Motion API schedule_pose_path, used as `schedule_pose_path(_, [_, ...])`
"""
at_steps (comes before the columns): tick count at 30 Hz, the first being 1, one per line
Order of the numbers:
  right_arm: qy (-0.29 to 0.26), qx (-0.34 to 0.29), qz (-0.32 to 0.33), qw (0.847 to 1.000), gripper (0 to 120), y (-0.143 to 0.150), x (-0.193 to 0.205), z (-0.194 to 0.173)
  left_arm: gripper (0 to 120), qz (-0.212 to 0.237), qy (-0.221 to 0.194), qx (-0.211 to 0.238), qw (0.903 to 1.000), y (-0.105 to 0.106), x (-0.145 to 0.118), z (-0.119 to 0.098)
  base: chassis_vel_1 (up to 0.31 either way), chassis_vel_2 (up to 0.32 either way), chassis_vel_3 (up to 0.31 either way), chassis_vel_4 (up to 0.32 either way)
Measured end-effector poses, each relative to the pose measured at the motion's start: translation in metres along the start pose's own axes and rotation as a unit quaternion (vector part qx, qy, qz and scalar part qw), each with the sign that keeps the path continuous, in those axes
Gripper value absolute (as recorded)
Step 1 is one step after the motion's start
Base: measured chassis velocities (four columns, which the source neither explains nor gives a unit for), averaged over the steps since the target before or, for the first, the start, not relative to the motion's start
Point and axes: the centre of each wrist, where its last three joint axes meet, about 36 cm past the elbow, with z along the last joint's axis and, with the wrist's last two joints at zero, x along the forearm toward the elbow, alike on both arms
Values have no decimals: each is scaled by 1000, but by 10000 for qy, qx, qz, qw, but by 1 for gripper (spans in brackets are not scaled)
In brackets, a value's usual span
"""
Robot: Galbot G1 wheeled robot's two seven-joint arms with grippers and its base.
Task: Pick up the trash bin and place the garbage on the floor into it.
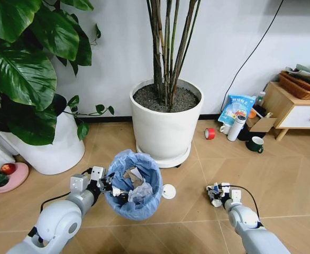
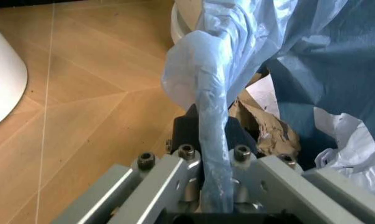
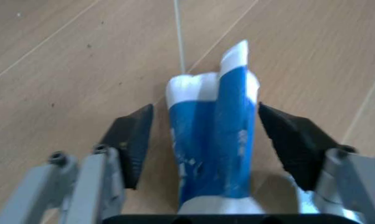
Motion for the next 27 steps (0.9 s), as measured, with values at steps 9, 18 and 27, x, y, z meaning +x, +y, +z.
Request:
schedule_pose_path(9, [104,-236,51,9997,26,4,-9,8,0,10,-30,-19,10000,2,0,-4,0,0,0,0])
schedule_pose_path(18, [2,-323,151,9994,0,4,-8,11,0,21,-25,-6,10000,3,-1,-4,0,0,0,0])
schedule_pose_path(27, [-736,-354,202,9965,0,-5,20,-26,0,-67,-7,3,10000,3,-1,-5,0,0,0,0])
